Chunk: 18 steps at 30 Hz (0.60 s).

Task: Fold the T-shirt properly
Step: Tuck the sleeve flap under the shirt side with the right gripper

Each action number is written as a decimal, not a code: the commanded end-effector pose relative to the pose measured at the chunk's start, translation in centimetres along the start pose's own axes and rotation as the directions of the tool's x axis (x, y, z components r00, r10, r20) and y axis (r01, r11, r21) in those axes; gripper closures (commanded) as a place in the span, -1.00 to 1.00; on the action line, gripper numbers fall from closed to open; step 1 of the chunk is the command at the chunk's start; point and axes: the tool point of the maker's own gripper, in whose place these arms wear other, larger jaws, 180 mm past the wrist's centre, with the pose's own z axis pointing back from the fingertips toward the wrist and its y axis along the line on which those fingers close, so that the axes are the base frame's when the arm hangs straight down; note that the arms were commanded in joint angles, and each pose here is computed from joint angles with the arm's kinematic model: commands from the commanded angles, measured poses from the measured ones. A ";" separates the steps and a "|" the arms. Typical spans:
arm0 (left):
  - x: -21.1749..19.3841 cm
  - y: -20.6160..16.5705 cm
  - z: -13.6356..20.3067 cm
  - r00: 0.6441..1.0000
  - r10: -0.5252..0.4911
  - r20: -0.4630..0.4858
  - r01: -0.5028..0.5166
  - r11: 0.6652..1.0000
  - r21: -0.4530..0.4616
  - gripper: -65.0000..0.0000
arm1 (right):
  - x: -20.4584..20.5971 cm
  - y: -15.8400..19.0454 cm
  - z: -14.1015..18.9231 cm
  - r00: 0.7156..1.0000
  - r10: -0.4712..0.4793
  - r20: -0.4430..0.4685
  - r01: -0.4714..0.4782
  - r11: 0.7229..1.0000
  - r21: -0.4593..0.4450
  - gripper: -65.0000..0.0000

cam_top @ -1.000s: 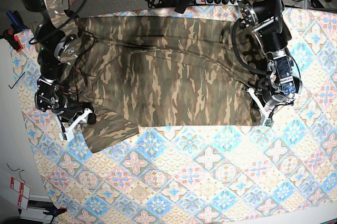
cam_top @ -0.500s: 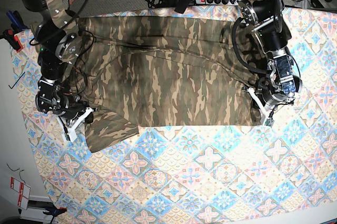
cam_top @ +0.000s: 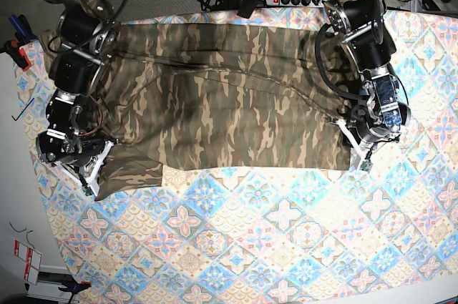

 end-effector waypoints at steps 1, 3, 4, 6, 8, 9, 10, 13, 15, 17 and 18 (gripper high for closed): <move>-1.3 0.2 0.1 0.997 -0.024 -0.076 0.024 1.000 0.002 1.00 | 2.9 -1.8 1.4 0.997 0.012 0.080 -0.008 0.999 -0.048 0.94; -0.9 0.3 0.1 0.997 -0.026 -0.070 0.026 1.000 0.003 1.00 | 2.0 -1.8 1.8 0.998 0.024 0.056 -0.020 0.998 -0.065 0.94; -0.4 0.4 0.2 0.998 -0.026 -0.061 0.027 1.000 0.006 1.00 | 1.6 -1.9 2.0 0.999 0.029 0.045 -0.026 0.997 -0.075 0.94; -0.3 0.4 0.2 0.998 -0.027 -0.060 0.027 1.000 0.006 1.00 | 1.0 -2.2 2.7 0.999 0.042 0.027 -0.039 0.994 -0.099 0.94; -0.2 0.5 0.2 0.998 -0.027 -0.059 0.028 1.000 0.008 1.00 | 0.2 -2.4 3.3 0.998 0.055 0.006 -0.053 0.991 -0.122 0.94; -0.2 0.5 0.2 0.998 -0.027 -0.059 0.028 1.000 0.008 1.00 | -0.1 -2.4 3.5 0.998 0.064 -0.002 -0.064 0.990 -0.129 0.94; -0.2 0.5 0.2 0.998 -0.027 -0.059 0.028 1.000 0.008 1.00 | -0.3 -2.1 3.6 0.996 0.083 -0.010 -0.084 0.988 -0.131 0.94; -0.3 0.6 0.2 0.998 -0.028 -0.062 0.029 1.000 0.010 1.00 | -0.9 -0.7 4.0 0.988 0.153 -0.027 -0.155 0.979 -0.133 0.94; -0.3 0.6 0.2 0.998 -0.028 -0.062 0.029 1.000 0.010 1.00 | -1.6 0.1 4.5 0.981 0.193 -0.032 -0.196 0.971 -0.137 0.94; -0.4 0.6 0.2 0.998 -0.028 -0.063 0.029 1.000 0.010 1.00 | -1.9 1.0 5.0 0.971 0.236 -0.029 -0.238 0.961 -0.141 0.94; -0.4 0.6 0.2 0.998 -0.028 -0.063 0.029 1.000 0.010 1.00 | -1.9 1.5 5.3 0.965 0.260 -0.026 -0.261 0.955 -0.142 0.94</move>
